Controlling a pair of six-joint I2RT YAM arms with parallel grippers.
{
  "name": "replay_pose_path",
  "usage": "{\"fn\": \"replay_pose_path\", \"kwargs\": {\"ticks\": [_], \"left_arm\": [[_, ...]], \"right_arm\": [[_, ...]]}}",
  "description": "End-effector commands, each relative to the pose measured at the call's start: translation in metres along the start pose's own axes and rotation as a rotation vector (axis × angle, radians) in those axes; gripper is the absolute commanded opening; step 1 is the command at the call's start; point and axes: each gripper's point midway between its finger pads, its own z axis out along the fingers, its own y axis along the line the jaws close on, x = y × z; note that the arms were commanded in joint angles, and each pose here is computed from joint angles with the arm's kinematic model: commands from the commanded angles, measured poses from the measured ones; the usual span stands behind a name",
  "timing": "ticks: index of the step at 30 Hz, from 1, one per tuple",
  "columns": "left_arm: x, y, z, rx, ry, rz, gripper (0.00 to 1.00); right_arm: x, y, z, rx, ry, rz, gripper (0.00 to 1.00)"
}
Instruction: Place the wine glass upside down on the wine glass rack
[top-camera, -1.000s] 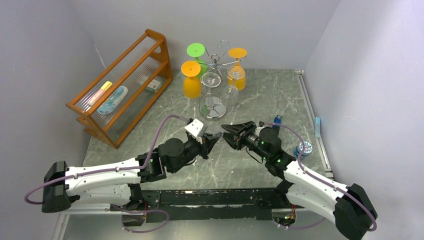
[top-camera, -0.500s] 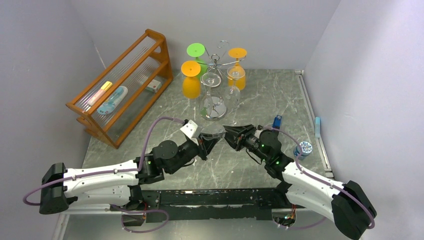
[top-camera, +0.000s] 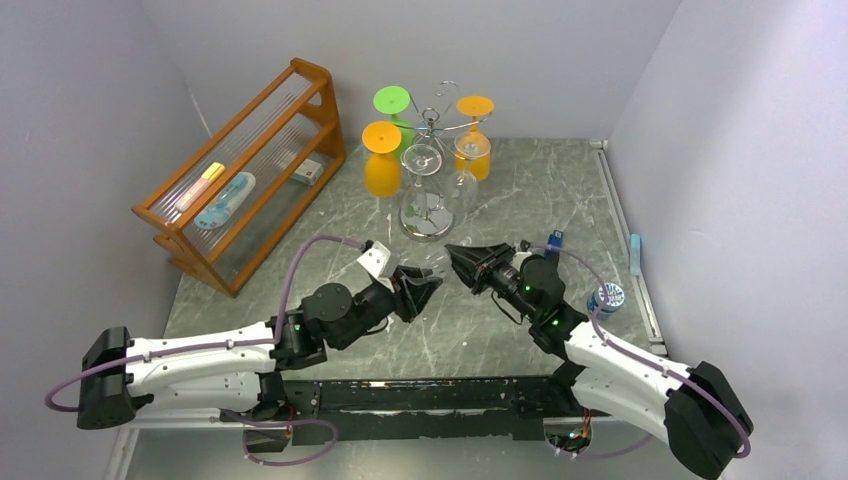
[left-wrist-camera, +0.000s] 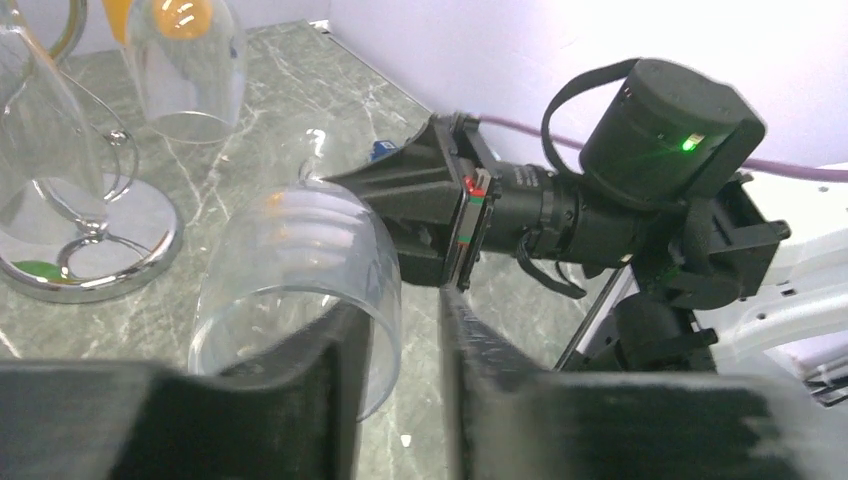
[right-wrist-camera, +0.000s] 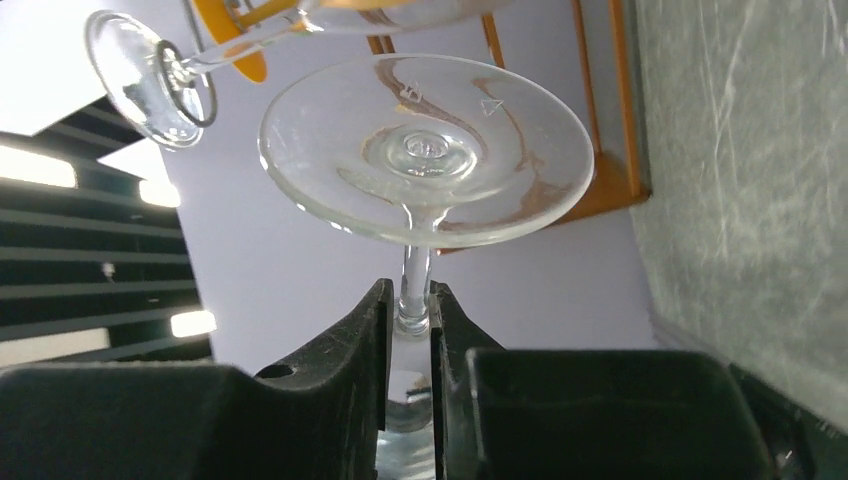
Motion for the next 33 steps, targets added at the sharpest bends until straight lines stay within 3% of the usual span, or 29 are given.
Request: {"fn": "replay_pose_path", "kwargs": {"ticks": [1, 7, 12, 21, 33], "left_arm": [[-0.014, 0.001, -0.004, -0.024, -0.041, -0.057, 0.44], [-0.010, 0.024, -0.018, -0.131, -0.017, -0.080, 0.79], [-0.022, 0.034, -0.035, -0.167, -0.033, -0.096, 0.92], [-0.078, 0.029, -0.045, -0.199, -0.068, -0.100, 0.95], [-0.105, -0.025, -0.013, -0.074, 0.048, -0.218, 0.97]], "right_arm": [[-0.014, 0.021, 0.004, -0.072, -0.110, -0.233, 0.00], [-0.034, 0.031, 0.001, -0.129, -0.195, -0.477, 0.00], [-0.039, 0.050, -0.003, -0.187, -0.239, -0.705, 0.00], [-0.026, 0.074, -0.023, -0.334, -0.249, -1.114, 0.00], [0.024, 0.081, -0.029, -0.508, -0.017, -1.619, 0.00]]}}
